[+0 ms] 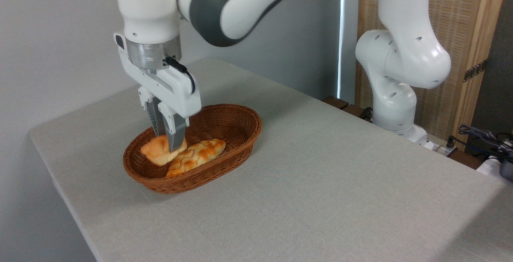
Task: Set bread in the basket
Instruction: 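Lower the roll into the basket beside the braided loaf and release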
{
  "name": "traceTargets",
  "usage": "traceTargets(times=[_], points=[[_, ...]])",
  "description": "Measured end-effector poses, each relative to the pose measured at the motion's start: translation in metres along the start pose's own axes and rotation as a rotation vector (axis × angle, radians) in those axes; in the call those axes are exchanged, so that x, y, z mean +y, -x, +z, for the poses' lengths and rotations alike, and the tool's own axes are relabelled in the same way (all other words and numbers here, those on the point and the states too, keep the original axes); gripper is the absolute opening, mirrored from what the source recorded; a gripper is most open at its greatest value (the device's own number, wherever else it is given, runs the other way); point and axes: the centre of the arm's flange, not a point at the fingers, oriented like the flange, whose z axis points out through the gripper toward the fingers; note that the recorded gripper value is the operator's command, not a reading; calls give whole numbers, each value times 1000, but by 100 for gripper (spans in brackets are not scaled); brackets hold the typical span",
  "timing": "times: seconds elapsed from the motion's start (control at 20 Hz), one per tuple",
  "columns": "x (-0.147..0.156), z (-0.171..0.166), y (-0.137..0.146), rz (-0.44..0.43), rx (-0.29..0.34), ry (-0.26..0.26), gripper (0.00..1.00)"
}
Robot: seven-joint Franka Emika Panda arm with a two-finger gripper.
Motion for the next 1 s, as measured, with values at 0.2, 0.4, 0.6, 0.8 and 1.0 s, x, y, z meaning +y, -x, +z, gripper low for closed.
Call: traceTargets(times=[0.2, 0.4, 0.6, 0.8, 1.0], points=[[42, 12, -16, 26, -38, 36, 100], [47, 23, -21, 37, -39, 41, 100], [55, 25, -28, 54, -20, 35, 100], [56, 25, -28, 56, -17, 34, 100], [47, 13, -27, 42, 2, 22, 100]])
